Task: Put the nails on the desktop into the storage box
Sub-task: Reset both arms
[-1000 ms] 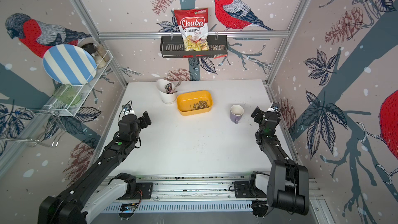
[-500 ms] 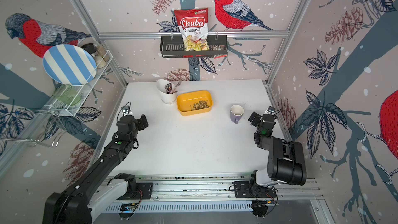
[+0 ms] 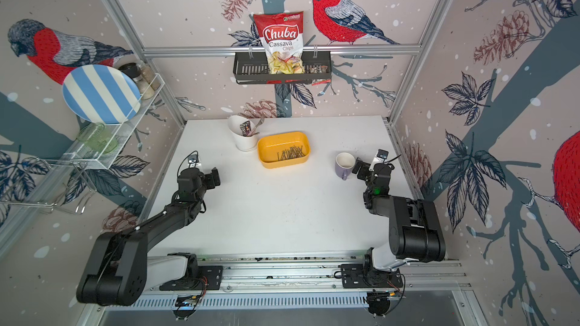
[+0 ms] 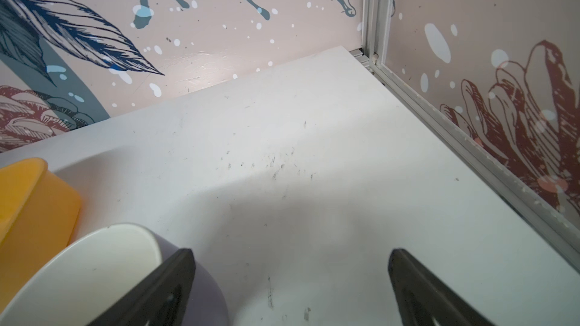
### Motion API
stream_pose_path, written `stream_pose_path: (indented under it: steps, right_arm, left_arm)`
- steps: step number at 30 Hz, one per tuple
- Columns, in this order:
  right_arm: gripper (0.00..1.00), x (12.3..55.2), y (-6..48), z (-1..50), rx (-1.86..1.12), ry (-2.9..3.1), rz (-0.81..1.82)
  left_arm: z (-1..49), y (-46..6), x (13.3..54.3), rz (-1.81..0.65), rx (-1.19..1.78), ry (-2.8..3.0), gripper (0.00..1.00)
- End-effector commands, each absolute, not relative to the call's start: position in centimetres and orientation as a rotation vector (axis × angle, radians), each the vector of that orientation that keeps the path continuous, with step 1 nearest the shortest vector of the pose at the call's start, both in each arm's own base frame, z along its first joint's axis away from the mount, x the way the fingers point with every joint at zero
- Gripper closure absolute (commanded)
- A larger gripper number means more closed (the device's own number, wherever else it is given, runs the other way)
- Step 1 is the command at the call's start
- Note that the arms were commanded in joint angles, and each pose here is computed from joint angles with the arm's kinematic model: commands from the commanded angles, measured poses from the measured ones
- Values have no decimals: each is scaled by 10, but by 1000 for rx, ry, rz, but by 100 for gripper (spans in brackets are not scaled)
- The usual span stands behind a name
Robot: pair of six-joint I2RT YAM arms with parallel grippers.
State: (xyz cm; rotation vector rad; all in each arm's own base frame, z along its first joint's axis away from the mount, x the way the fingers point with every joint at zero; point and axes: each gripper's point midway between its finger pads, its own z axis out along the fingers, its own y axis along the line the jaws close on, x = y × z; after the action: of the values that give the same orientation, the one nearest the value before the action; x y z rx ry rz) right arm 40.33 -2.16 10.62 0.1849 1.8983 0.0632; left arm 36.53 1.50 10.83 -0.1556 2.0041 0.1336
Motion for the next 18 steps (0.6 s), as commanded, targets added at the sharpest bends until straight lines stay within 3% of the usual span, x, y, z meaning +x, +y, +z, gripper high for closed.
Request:
stream_pose_path:
  steps: [1, 18]
  right_arm:
    - [0, 407, -16, 116, 120, 1857, 36]
    - [0, 405, -15, 117, 103, 1849, 83]
  left_arm:
    - [132, 11, 381, 107, -126, 1869, 5]
    - [139, -1, 382, 43, -19, 1761, 6]
